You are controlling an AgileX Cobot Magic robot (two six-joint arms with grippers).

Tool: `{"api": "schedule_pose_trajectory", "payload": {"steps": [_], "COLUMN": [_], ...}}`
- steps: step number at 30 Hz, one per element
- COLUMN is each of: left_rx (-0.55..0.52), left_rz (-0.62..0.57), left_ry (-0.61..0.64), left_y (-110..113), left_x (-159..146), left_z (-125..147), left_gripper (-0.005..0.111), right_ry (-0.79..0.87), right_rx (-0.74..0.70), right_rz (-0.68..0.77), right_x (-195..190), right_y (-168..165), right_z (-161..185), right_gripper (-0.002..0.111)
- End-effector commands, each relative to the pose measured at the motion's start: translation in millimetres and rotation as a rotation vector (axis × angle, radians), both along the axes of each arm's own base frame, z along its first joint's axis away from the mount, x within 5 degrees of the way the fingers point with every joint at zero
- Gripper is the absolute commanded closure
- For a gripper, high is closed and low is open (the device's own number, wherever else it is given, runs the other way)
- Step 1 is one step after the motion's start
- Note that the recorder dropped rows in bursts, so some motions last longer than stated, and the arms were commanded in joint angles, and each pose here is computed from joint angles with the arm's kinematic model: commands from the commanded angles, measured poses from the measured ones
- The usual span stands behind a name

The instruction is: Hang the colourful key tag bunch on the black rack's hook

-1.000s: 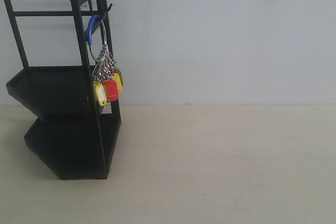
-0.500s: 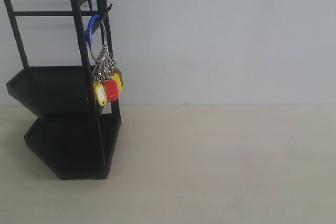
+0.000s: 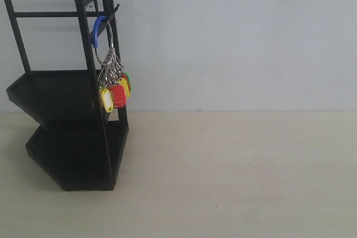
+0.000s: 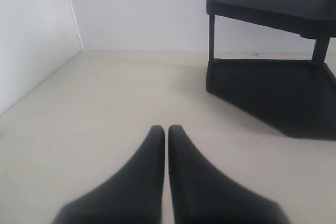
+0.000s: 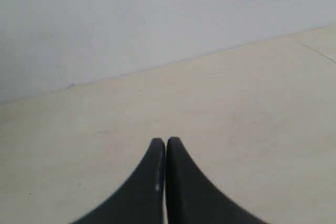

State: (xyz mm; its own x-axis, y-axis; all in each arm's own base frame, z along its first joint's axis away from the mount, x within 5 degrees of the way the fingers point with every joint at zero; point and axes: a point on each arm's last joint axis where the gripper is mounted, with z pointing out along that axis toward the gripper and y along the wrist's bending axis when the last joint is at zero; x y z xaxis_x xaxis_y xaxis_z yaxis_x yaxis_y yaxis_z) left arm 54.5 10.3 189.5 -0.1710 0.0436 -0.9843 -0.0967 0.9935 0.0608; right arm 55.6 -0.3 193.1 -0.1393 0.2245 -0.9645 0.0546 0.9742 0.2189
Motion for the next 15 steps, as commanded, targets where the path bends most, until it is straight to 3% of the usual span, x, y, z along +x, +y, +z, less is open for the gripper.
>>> {"api": "schedule_pose_trajectory", "payload": {"steps": [1,15], "left_rx": [-0.005,-0.005], "left_rz": [-0.004,-0.004], "left_ry": [-0.006,-0.006], "left_y": [-0.4,-0.4], "left_x": [0.3,0.3], "left_z": [1.2,1.2], "left_gripper": [0.102,0.102], "right_ry": [0.087,0.115], "right_rx": [-0.145,-0.175], "right_rz": [0.036,0.047], "right_x": [-1.6,-2.2], "right_y": [0.8,1.0], "right_z": [-8.9,-11.3], "right_gripper": [0.108,0.108]}}
